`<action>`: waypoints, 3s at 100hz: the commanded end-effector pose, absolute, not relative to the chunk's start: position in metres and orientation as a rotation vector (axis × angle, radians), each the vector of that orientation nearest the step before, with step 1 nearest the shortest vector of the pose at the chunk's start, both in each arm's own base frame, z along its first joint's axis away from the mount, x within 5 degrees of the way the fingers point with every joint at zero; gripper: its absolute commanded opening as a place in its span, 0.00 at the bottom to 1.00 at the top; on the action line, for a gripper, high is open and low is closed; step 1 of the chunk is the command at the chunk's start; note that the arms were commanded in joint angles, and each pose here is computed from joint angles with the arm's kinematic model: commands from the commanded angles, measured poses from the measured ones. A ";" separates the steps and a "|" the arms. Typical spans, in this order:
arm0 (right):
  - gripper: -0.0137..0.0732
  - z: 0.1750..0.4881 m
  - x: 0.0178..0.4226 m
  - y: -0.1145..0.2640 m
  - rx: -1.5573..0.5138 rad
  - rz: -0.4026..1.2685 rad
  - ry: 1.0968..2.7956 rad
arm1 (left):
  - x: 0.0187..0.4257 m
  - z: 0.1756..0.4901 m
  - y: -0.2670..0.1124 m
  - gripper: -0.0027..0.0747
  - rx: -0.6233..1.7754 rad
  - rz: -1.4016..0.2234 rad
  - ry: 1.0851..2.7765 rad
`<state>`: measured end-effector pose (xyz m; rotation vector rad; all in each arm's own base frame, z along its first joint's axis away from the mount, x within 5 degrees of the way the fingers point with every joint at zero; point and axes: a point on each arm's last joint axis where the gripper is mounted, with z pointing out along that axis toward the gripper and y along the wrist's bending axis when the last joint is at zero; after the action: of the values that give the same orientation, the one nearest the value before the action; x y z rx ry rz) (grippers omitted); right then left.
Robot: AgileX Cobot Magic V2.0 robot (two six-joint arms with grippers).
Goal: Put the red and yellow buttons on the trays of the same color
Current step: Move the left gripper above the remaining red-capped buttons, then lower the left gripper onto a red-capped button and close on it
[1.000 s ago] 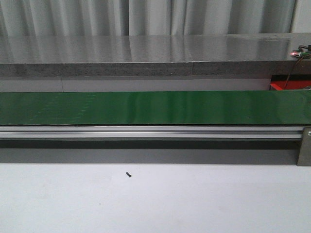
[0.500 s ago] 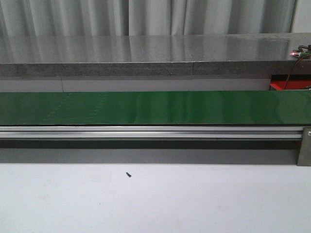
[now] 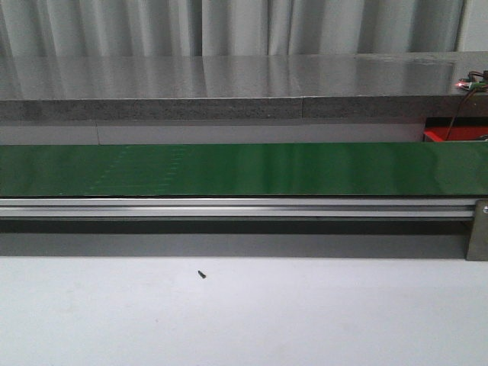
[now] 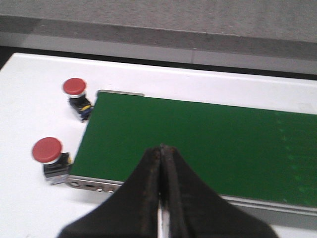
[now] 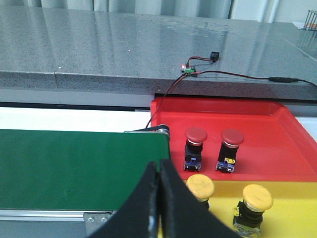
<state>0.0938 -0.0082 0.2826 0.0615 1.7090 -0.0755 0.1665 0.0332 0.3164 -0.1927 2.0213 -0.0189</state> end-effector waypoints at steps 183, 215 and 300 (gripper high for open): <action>0.02 0.299 0.094 -0.009 0.056 -0.088 1.601 | 0.347 0.229 0.210 0.64 -0.630 -0.209 2.580; 0.02 0.299 0.094 -0.009 0.056 -0.088 1.601 | 0.346 0.228 0.208 0.53 -0.630 -0.229 2.598; 0.02 0.299 0.094 -0.009 0.056 -0.088 1.601 | 0.319 0.314 0.185 0.20 -0.550 -0.181 2.425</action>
<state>0.0938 -0.0082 0.2826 0.0615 1.7090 -0.0755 0.3272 0.1934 0.2698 -0.5610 2.5536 -0.1838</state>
